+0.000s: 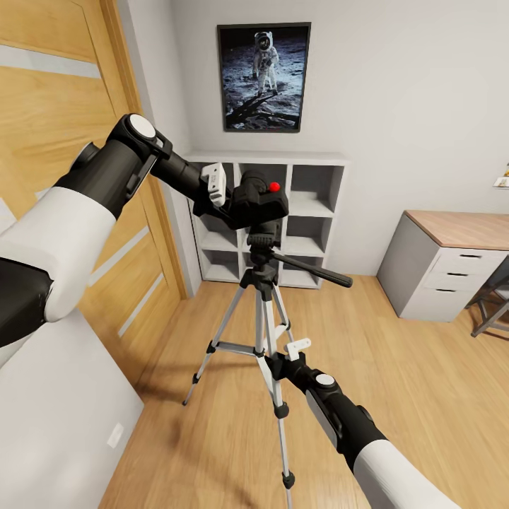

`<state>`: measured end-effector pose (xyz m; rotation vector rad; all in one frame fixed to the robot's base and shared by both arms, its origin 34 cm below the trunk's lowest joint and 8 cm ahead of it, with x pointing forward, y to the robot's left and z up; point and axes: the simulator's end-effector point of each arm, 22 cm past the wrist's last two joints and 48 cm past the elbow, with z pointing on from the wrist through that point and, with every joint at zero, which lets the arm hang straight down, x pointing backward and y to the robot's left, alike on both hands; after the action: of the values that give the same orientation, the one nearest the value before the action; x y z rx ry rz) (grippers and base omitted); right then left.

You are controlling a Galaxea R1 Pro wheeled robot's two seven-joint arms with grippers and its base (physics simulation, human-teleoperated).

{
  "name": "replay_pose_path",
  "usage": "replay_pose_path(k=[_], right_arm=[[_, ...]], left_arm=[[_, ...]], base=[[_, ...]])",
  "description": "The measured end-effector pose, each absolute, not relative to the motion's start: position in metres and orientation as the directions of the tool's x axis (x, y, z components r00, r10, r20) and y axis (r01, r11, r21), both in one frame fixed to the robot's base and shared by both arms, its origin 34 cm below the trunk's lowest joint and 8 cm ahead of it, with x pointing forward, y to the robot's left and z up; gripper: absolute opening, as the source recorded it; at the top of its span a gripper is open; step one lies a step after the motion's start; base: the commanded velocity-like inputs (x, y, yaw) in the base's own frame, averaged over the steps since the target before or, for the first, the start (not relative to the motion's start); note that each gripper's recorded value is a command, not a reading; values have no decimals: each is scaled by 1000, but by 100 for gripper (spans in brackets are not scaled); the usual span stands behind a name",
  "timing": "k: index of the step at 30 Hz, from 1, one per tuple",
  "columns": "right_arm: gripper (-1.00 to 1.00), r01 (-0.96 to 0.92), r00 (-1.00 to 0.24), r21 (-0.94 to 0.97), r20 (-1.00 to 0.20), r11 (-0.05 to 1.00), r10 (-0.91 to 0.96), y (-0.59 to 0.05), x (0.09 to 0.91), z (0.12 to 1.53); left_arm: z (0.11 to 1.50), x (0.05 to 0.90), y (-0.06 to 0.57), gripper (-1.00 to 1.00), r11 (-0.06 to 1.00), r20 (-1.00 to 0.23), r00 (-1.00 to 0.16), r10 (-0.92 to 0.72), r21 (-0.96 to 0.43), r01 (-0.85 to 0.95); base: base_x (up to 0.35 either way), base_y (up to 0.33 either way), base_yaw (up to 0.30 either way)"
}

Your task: Attach the digital camera to the camera tripod in the bedroom.

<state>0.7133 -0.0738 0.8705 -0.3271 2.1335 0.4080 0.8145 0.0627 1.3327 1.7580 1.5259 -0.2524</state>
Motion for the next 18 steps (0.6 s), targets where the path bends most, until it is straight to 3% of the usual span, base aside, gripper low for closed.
replay_pose_path(k=[8,18], right_arm=[[-100,-378,-553,171,-830,910,-74,-74,714,871],[-100,-381,-552,170,-830,909,-76,-75,714,872]], left_arm=[[1331,810,49,-100,-19,-576,307,757,450,893],[1350,818,48,-100,22,-592,328,736,505,863]], base=[[0,0,0],[0,0,0]])
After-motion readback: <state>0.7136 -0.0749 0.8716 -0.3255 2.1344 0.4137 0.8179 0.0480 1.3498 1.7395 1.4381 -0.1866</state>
